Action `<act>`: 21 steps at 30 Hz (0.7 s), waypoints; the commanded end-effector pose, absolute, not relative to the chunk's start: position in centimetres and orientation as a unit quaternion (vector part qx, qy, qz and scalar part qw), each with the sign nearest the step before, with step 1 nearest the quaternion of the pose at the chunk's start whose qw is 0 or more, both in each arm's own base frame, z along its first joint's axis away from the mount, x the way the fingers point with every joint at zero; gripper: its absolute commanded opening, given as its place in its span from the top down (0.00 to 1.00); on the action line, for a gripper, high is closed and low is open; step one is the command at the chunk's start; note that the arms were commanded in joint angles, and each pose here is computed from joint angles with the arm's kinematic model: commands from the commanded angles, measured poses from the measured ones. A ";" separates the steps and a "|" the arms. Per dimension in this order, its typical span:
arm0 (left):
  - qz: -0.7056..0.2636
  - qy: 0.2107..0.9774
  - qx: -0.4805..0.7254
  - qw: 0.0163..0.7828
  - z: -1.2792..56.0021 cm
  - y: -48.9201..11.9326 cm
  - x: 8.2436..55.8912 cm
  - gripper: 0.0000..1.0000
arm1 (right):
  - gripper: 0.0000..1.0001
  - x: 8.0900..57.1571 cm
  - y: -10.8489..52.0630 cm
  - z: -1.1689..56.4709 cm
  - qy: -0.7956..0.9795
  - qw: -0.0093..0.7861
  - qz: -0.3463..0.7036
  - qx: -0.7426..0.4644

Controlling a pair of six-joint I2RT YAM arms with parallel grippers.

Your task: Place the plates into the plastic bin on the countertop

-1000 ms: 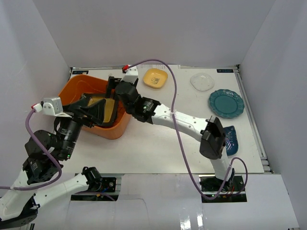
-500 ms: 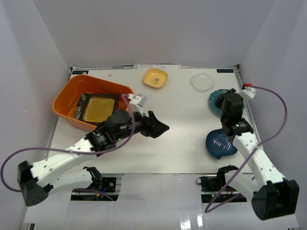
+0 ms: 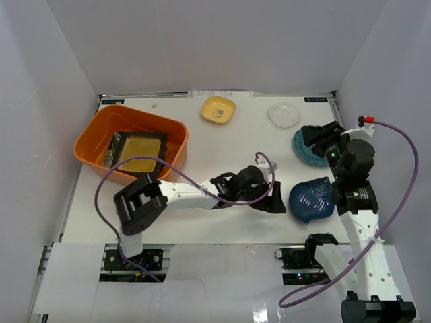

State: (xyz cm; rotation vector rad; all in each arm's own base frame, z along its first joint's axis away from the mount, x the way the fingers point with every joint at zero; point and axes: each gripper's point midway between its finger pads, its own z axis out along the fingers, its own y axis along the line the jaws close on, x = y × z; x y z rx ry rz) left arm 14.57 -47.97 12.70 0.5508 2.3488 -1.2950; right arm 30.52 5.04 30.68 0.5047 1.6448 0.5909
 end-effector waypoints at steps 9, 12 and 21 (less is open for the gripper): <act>-0.380 0.873 0.192 0.237 5.7 -55.2 17.8 0.24 | 0.43 26.2 9.8 34.1 0.710 0.607 0.348 0.080; -0.354 0.881 0.190 0.250 3.9 -56.1 19.1 0.27 | 0.43 25.6 10.1 33.4 0.710 0.603 0.356 0.075; -0.304 0.902 0.186 0.245 -0.4 -55.6 20.0 0.88 | 0.44 24.9 10.6 30.9 0.723 0.583 0.365 0.067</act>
